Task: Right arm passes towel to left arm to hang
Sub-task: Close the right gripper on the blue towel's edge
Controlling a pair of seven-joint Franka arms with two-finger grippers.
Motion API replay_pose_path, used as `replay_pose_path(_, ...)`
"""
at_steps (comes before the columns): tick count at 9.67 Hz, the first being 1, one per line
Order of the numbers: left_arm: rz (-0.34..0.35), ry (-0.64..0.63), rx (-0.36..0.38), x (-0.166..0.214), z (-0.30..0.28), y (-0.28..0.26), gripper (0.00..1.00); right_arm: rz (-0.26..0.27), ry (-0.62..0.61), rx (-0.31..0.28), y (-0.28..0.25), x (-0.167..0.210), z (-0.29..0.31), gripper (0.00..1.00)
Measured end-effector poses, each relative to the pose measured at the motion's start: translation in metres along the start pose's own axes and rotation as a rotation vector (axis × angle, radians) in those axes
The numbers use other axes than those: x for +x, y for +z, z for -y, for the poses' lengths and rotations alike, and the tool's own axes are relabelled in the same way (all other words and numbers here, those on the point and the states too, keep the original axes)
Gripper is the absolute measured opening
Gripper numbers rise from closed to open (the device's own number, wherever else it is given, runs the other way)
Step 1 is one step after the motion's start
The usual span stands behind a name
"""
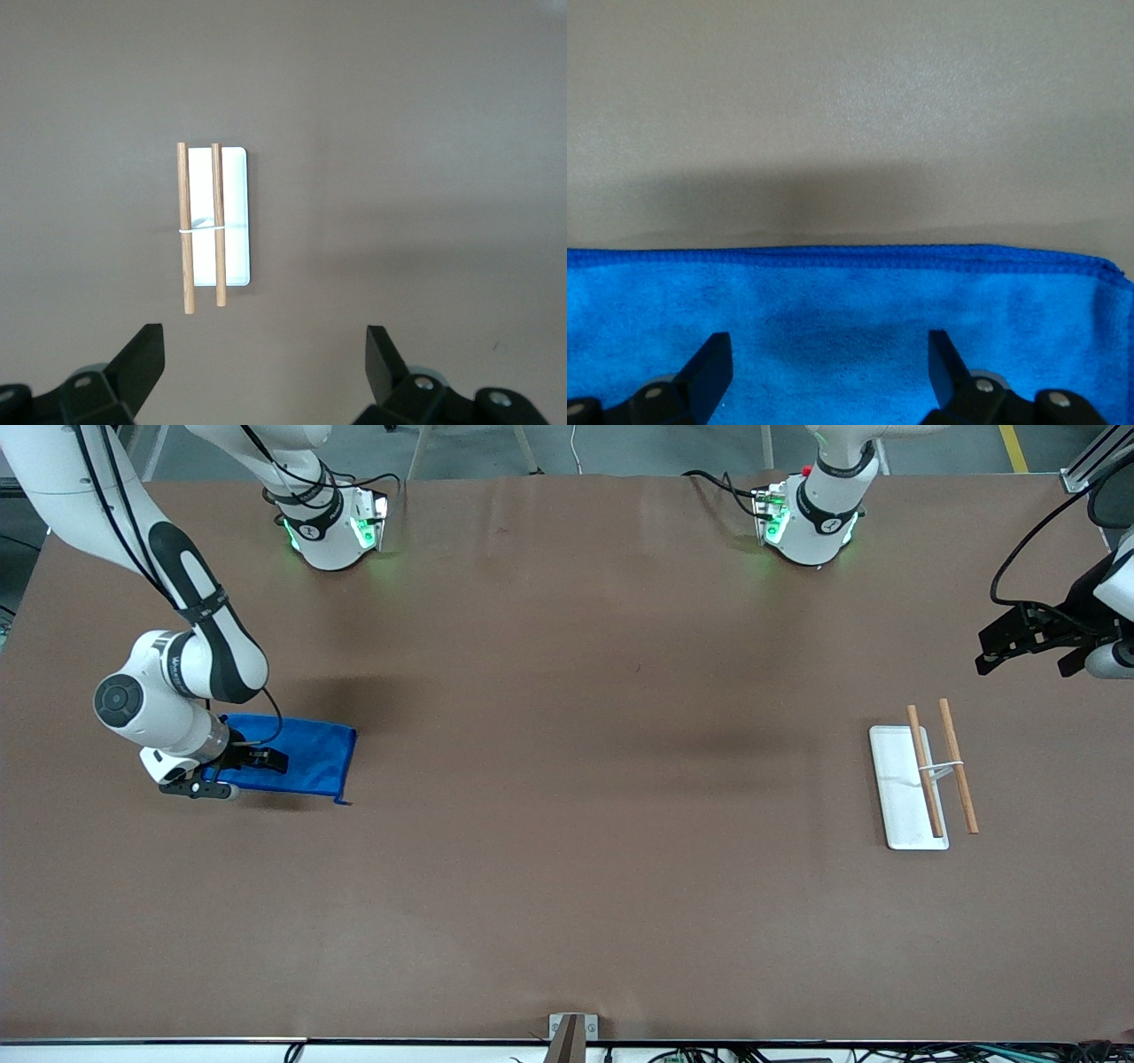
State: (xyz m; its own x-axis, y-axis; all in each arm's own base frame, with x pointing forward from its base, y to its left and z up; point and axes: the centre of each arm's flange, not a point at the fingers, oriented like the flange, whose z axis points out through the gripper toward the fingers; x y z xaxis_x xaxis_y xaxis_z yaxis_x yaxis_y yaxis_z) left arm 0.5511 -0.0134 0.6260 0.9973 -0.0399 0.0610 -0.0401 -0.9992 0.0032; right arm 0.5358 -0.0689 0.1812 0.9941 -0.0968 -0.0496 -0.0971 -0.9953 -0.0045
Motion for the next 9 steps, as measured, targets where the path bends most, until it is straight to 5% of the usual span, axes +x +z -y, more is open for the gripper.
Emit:
replay_pose_path(6, 0.001, 0.002, 0.000, -0.0001, -0.0010, 0.0002, 1.00, 0.017, 0.000, 0.001, 0.0083, -0.0033, -0.0003, 0.62)
replay_pose_path(9, 0.002, 0.004, 0.000, -0.0002, -0.0011, 0.0005, 1.00, 0.010, 0.002, 0.000, 0.0050, -0.0014, -0.0016, 0.15)
